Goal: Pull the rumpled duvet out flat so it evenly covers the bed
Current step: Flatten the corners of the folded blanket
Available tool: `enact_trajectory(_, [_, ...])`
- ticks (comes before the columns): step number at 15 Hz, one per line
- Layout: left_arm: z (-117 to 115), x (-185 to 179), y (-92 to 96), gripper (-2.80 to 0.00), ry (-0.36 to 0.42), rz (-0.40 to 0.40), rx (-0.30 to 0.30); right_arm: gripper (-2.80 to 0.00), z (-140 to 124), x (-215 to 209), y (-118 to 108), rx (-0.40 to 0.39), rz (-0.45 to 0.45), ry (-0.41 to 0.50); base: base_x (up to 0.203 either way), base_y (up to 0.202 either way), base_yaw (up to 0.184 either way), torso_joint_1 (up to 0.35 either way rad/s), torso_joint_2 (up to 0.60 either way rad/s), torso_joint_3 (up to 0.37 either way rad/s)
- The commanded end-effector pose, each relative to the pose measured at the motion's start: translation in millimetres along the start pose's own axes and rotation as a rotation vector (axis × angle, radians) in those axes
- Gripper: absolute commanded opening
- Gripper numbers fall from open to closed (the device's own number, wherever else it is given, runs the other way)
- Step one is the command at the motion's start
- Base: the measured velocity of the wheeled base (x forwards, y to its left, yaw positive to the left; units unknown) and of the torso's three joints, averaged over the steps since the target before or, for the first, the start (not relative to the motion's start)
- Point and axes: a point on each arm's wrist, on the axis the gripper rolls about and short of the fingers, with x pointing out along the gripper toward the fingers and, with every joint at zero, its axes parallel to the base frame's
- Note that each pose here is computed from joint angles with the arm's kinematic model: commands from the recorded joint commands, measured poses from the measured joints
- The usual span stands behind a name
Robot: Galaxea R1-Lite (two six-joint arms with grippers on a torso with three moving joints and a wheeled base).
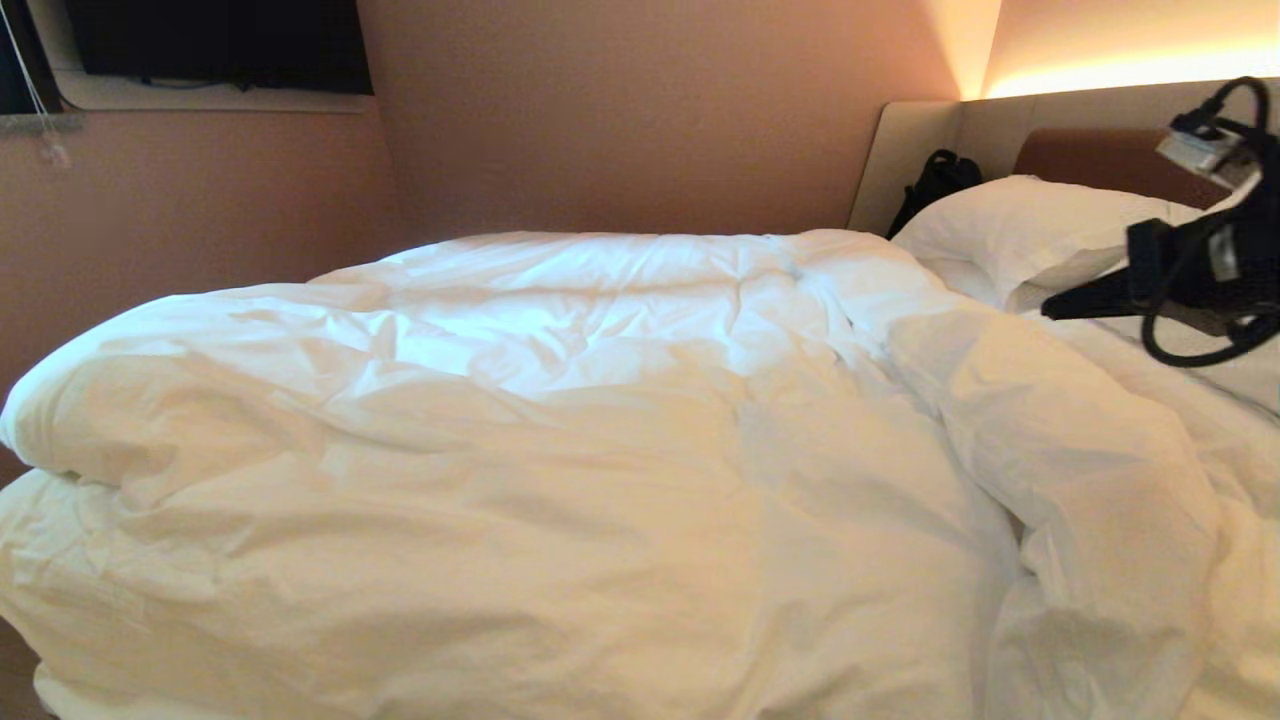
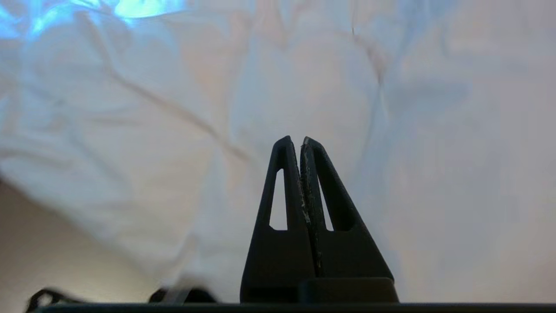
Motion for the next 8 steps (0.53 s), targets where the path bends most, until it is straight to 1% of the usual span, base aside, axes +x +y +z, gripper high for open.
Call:
enact_trajectory(1, [0.0,0.0,0.0,-2.80,0.000,0.000,0.000,-2.80,3.6,55.4,-4.9,-0.022,-0.294,0.048,0.000,0.000,0.000,0.000,0.00,0.000])
enact_trajectory(2, [0.0,0.0,0.0,-2.80,0.000,0.000,0.000,-2.80,3.3,72.7,-0.5,-0.045,-0.352,0.059,0.000,0.000,0.000,0.000,0.00,0.000])
enact_trajectory(5, [0.0,0.0,0.0,-2.80,0.000,0.000,0.000,-2.80,4.1,113.7,9.8,-0.089,-0.428,0.073,0.000,0.000,0.000,0.000,0.00,0.000])
enact_trajectory(8, [0.0,0.0,0.0,-2.80,0.000,0.000,0.000,-2.80,-4.1,146.2,14.9,-0.130,-0.574,0.071,0.000,0.000,0.000,0.000,0.00,0.000])
